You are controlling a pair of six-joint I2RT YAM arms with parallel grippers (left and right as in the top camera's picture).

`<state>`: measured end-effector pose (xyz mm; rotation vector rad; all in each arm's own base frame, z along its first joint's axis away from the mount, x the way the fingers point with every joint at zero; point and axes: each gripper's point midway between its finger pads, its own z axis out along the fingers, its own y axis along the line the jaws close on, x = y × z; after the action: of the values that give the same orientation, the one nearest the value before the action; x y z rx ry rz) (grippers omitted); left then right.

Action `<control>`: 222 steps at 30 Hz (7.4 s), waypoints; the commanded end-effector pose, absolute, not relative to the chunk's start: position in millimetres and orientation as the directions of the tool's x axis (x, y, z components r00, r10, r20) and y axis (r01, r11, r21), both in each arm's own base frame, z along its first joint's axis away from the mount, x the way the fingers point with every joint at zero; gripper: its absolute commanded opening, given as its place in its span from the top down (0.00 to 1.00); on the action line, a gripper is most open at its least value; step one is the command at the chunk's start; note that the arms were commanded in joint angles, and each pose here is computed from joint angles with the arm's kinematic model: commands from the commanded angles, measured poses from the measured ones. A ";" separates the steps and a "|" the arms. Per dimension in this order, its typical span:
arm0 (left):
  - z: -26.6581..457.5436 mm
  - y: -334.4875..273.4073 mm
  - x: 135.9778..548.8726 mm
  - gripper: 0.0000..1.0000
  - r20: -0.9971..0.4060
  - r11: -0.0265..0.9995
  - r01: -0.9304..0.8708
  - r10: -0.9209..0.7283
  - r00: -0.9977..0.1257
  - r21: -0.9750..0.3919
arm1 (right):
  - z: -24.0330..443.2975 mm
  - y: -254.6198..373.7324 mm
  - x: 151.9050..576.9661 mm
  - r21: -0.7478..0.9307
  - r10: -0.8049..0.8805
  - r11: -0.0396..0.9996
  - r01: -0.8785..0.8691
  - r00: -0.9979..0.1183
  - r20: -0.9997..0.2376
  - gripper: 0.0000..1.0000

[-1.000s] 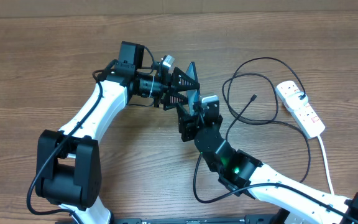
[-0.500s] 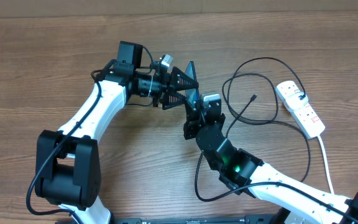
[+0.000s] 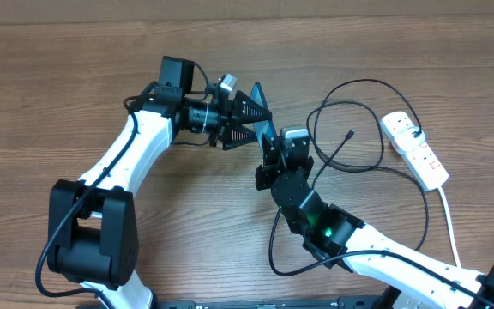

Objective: Plug charger to phone and switch on socket
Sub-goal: 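Open the left gripper and take the phone with the right gripper, then bring the left gripper to the phone and regrasp it from the right, then release the right gripper and hold the phone upright with the left, then grasp the USB-C plug end of the black cable with the right gripper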

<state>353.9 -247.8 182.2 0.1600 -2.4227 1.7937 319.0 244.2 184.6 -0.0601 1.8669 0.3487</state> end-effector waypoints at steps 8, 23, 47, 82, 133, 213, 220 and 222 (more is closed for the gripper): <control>206.6 -253.9 349.6 0.22 0.117 0.259 -0.108 0.021 -0.993 -0.960 | 186.7 257.6 313.7 0.202 0.103 0.936 -0.289 -0.326 -0.940 0.96; 211.3 -250.8 356.8 0.00 0.071 0.241 -0.065 0.015 -0.997 -0.968 | 193.4 251.0 319.1 0.224 0.143 0.941 -0.252 -0.303 -0.942 0.96; 264.6 -118.0 337.3 0.00 -0.334 0.391 0.250 -0.162 -0.929 -0.886 | 203.4 117.1 271.2 0.674 0.661 0.715 0.187 -0.497 -0.562 0.96; 162.9 -151.3 319.8 0.07 0.216 0.251 -0.469 -0.643 -0.735 -0.847 | 166.1 252.0 301.4 0.916 0.673 0.072 0.394 -0.697 0.247 0.96; 150.8 -167.5 327.0 0.95 0.318 0.113 -0.640 -0.794 -0.519 -0.760 | 140.4 273.9 256.2 0.767 0.560 0.079 0.636 -0.665 0.494 0.59; 118.1 -196.3 312.9 0.96 0.480 0.076 -0.487 -0.090 -0.872 -0.870 | 5.4 58.5 394.5 0.054 0.499 0.862 0.503 -0.826 -0.262 0.96; 120.6 -196.8 314.1 0.96 0.404 0.078 -0.410 -0.081 -0.911 -0.909 | 42.1 65.1 407.6 0.082 0.403 0.914 0.398 -0.860 -0.313 0.96; 124.4 -197.0 314.8 0.96 0.366 0.073 -0.370 -0.068 -0.928 -0.926 | 66.4 71.9 402.1 0.116 0.376 0.926 0.358 -0.874 -0.307 0.96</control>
<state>316.4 -194.1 114.3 0.5840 -2.1004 1.8803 385.8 62.1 12.3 0.6700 2.8323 -0.0253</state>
